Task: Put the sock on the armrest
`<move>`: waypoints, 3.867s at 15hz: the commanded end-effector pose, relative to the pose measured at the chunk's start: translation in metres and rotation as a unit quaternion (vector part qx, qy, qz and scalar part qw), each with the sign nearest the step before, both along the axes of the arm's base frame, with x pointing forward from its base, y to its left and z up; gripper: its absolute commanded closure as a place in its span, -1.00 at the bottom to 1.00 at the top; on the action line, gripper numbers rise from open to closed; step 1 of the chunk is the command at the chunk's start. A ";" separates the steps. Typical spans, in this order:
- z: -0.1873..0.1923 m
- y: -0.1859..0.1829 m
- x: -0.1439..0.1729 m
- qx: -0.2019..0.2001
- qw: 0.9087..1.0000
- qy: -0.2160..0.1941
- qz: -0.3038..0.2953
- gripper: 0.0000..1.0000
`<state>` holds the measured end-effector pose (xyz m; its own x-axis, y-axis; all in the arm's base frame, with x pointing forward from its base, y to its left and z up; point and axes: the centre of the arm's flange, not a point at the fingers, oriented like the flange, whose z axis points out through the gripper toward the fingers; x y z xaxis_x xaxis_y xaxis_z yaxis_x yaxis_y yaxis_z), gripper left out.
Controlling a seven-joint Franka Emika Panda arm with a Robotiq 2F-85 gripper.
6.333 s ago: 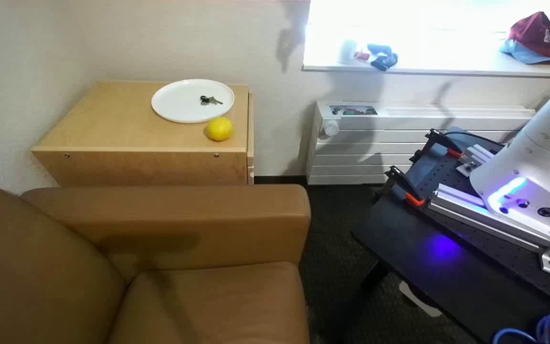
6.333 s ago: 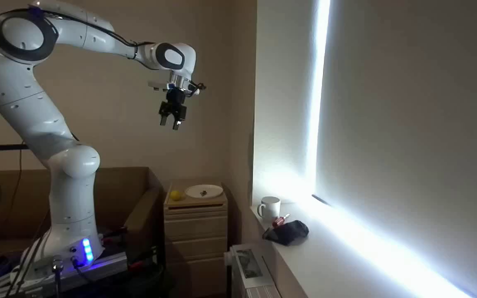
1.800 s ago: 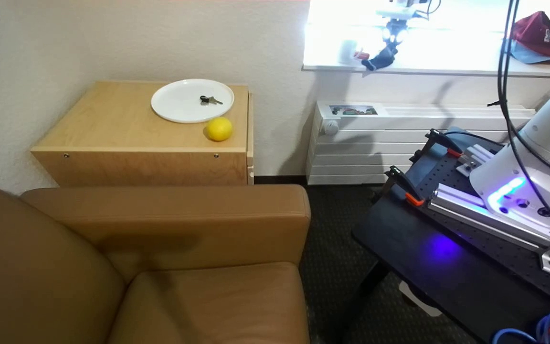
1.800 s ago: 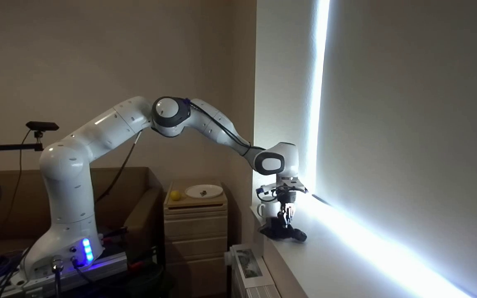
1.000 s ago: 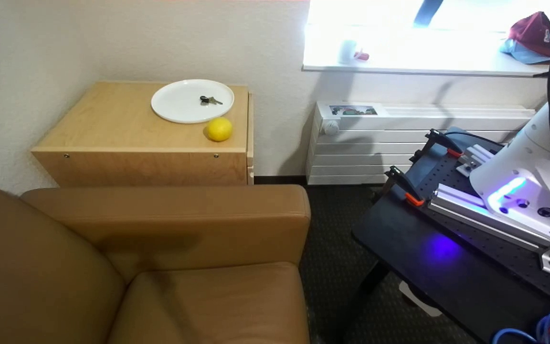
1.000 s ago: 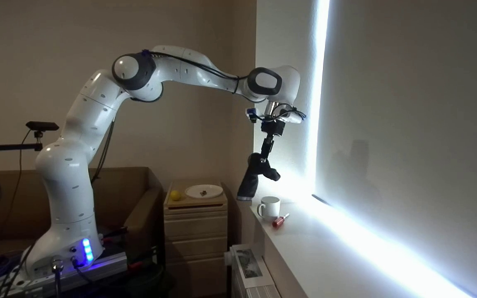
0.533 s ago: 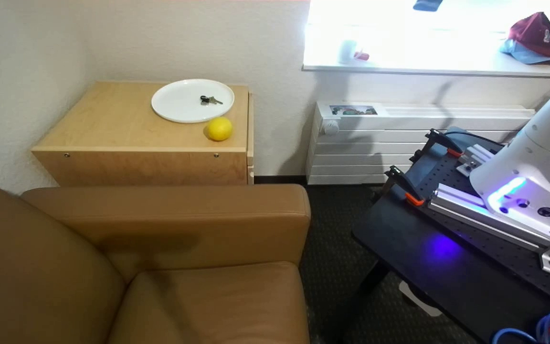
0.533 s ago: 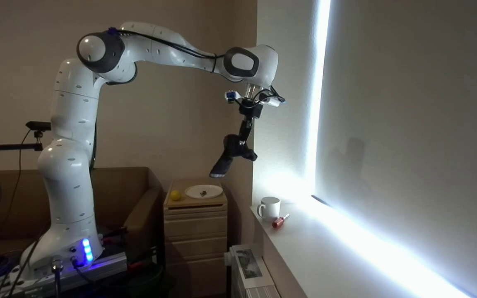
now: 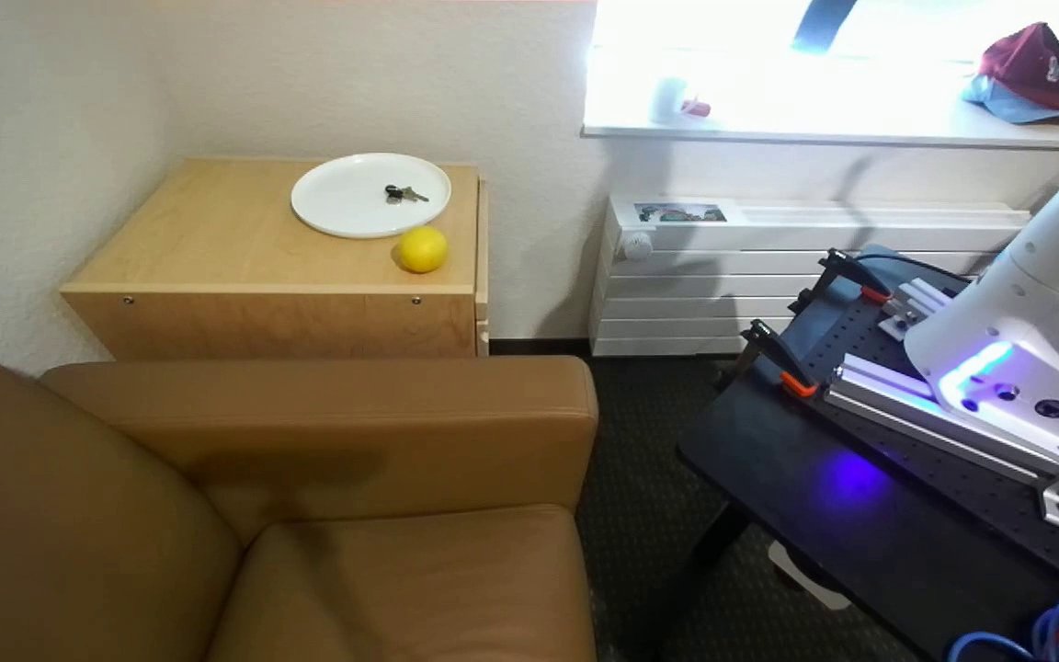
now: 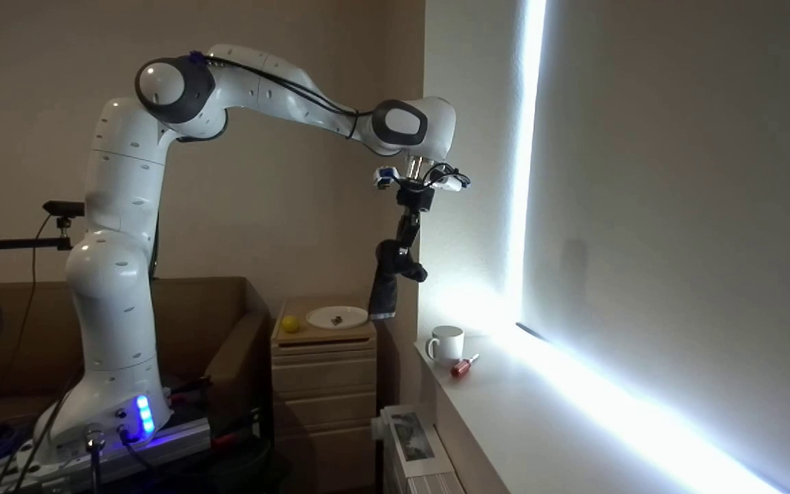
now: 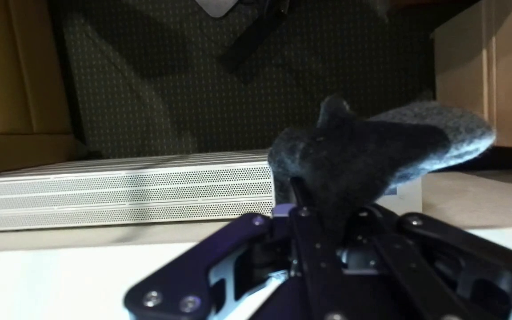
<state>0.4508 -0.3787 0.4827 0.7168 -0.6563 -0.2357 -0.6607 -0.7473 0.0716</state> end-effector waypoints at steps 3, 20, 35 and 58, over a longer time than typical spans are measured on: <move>-0.031 0.131 -0.014 -0.043 0.987 0.026 0.156 0.95; -0.045 0.362 -0.059 -0.067 0.913 0.043 0.400 0.95; -0.012 0.609 -0.154 -0.066 0.782 -0.022 0.620 0.95; -0.126 0.780 -0.107 0.031 0.834 -0.226 0.502 0.95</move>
<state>0.3187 0.3846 0.3827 0.8827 0.4473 0.1440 0.4519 -0.8921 0.0014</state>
